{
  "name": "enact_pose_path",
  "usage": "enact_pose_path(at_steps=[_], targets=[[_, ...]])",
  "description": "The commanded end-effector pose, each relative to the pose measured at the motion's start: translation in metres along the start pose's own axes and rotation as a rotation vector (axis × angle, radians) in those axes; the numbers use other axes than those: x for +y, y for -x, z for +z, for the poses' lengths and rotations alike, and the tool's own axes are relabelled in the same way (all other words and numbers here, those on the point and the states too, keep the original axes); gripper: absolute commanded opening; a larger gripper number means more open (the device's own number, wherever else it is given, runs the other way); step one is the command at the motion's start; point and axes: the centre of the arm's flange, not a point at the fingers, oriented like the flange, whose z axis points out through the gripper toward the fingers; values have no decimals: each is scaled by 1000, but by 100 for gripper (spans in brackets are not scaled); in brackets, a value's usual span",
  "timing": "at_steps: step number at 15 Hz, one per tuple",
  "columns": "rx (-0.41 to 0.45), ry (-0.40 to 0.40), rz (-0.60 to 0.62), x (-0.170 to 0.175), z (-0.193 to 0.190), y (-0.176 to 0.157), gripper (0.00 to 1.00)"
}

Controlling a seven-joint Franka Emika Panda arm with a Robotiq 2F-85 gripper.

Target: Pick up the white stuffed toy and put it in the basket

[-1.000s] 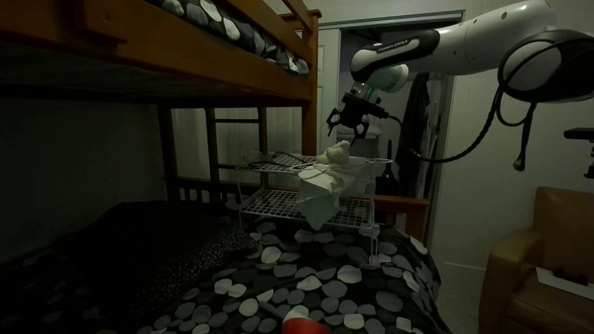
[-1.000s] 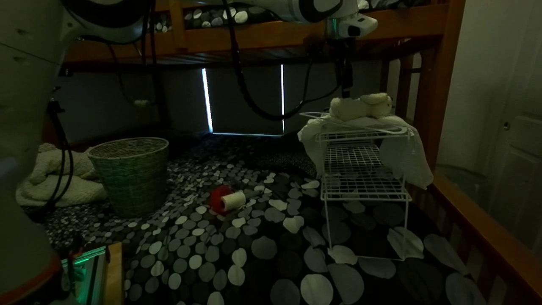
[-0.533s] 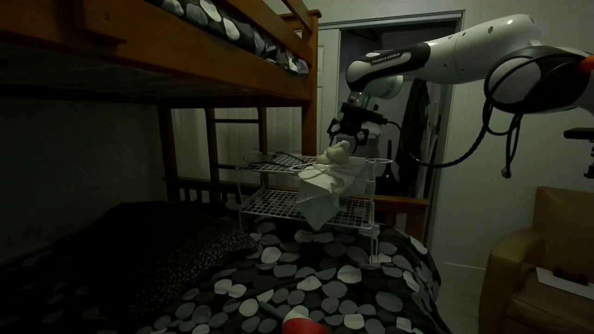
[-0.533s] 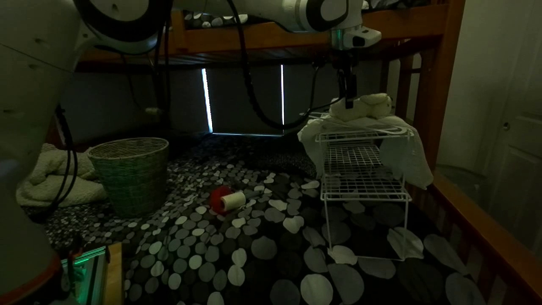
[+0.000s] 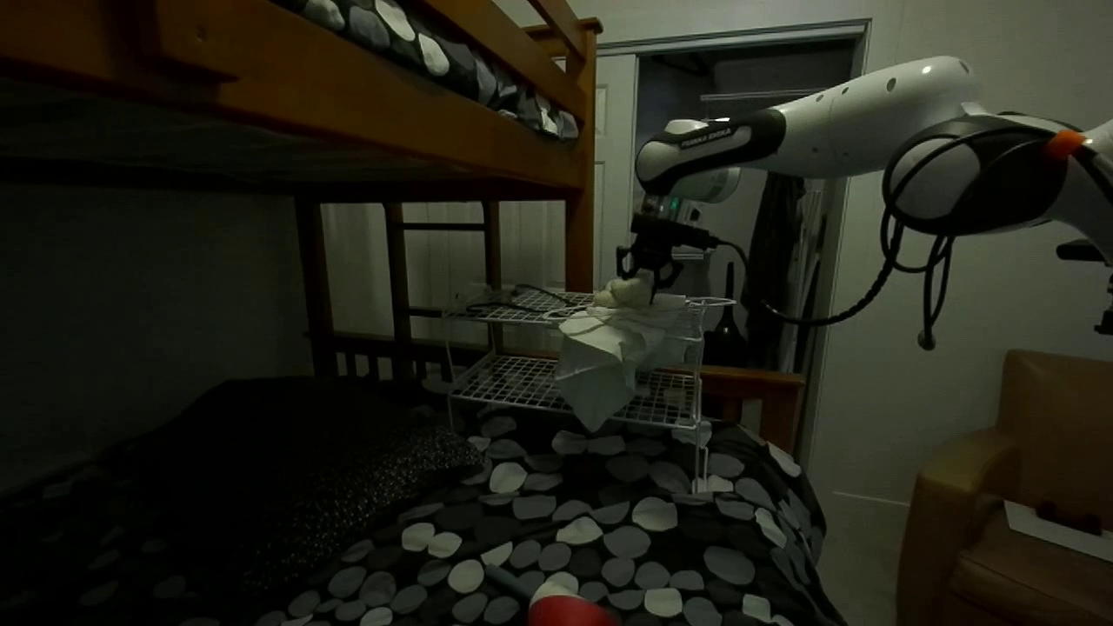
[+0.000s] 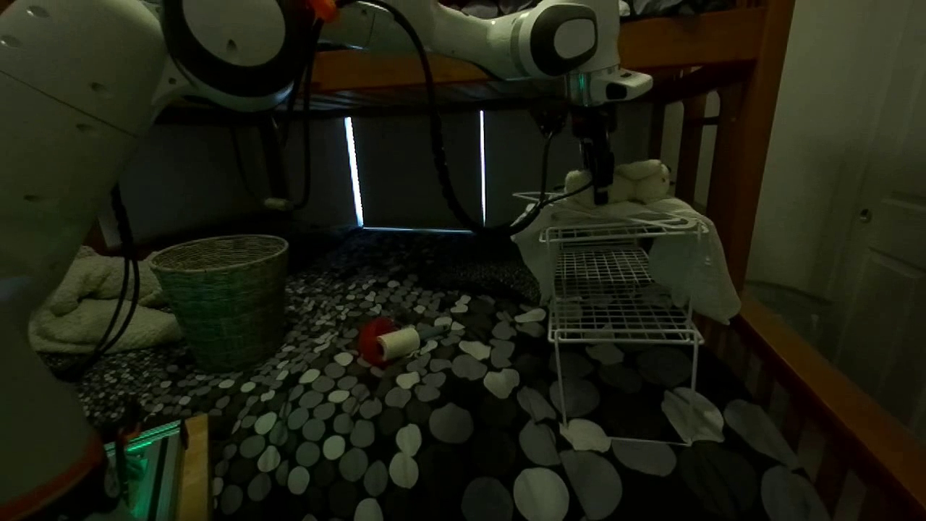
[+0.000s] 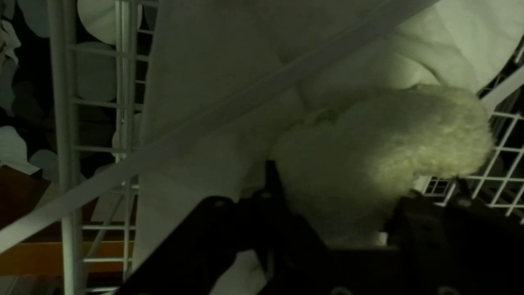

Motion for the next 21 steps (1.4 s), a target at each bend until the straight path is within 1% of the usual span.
enact_pose_path(at_steps=[1, 2, 4, 5, 6, 7, 9, 10, 12, 13, 15, 17, 19, 20, 21], targets=[[25, 33, 0, -5, 0, -10, 20], [28, 35, -4, -5, -1, -11, 12], [28, 43, -10, -5, -4, -11, 0], [22, 32, -16, -4, -8, -11, 5], [7, -14, -34, -3, -20, -11, 3], [7, -64, -59, -1, -35, -11, 4], [52, -173, -131, 10, -76, -7, 4], [74, -216, -156, 14, -97, -6, 4], [105, -314, -208, 27, -139, 7, 4], [110, -362, -237, 30, -159, 14, 4], [105, -463, -258, 33, -189, 31, 4], [78, -563, -276, 21, -207, 49, 4], [3, -644, -300, 1, -215, 67, 4], [-50, -669, -288, -5, -214, 75, 4], [-95, -656, -256, -7, -212, 80, 4]])
